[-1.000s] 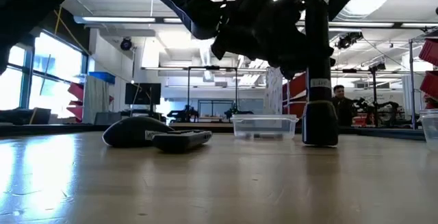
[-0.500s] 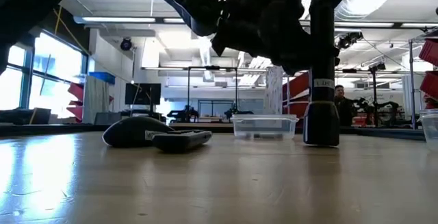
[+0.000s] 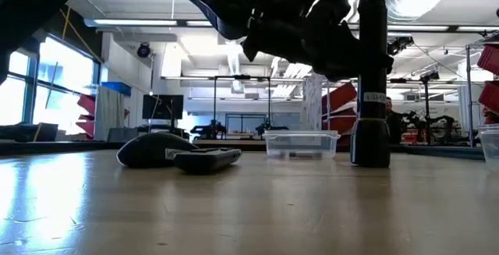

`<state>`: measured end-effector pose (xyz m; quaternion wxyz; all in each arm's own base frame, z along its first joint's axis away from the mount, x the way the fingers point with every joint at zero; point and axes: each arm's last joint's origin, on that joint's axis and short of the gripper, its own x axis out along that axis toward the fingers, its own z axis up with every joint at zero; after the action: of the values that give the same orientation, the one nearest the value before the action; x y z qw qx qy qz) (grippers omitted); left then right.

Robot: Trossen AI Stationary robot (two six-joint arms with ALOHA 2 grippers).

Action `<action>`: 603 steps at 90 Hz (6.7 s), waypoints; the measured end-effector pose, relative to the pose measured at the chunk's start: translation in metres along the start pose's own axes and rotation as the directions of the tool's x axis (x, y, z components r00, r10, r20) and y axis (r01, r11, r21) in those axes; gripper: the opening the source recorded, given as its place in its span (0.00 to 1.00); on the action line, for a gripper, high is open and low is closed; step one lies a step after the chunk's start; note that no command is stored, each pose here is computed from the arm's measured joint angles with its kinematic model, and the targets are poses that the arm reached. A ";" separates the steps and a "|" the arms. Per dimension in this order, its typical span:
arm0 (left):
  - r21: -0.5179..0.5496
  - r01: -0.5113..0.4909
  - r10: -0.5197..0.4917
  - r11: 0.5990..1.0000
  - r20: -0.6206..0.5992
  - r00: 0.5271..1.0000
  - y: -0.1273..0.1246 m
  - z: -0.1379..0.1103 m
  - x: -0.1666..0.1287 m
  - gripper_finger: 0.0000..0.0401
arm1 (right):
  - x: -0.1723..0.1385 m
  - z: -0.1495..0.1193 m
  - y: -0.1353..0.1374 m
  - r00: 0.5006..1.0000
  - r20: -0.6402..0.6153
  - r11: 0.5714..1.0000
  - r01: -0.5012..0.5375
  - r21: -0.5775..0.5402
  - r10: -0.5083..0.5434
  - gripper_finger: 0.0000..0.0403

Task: Insert battery
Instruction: Close the flashlight battery compartment

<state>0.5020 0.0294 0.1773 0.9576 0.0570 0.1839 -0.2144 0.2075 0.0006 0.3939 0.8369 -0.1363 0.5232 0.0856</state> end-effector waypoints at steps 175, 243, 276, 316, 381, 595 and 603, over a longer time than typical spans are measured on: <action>0.051 -0.203 0.202 0.978 0.032 0.979 -0.007 0.010 0.006 0.37 | 0.010 0.017 0.011 0.997 0.029 0.908 0.050 0.415 -0.068 0.34; 0.003 -0.213 0.213 0.977 0.021 0.977 -0.007 0.010 0.006 0.37 | 0.045 0.018 0.019 1.000 0.008 0.951 0.008 0.308 -0.012 0.34; 0.005 -0.216 0.216 0.976 0.020 0.976 -0.007 0.010 0.006 0.37 | 0.057 0.011 0.021 1.000 -0.027 0.941 0.018 0.339 -0.010 0.29; 0.000 -0.213 0.213 0.977 0.021 0.977 -0.007 0.010 0.006 0.37 | 0.049 0.004 0.021 0.999 0.009 0.929 0.046 0.367 -0.054 0.28; -0.034 -0.309 0.311 0.950 0.050 0.949 -0.005 0.012 0.006 0.37 | 0.031 0.013 0.017 0.993 0.079 0.934 0.058 0.352 -0.091 0.28; 0.029 -0.321 0.319 0.947 0.061 0.946 -0.013 0.011 0.010 0.37 | 0.064 0.000 0.020 0.997 -0.082 0.978 0.012 0.210 0.006 0.23; 0.026 -0.320 0.318 0.947 0.062 0.946 -0.013 0.012 0.010 0.37 | 0.064 0.000 0.020 0.996 -0.087 0.962 0.019 0.273 0.005 0.23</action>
<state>0.5084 0.0112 0.1838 0.9833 0.0971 0.1411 -0.0612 0.2299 0.0195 0.3332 0.8245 -0.0251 0.5653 0.0036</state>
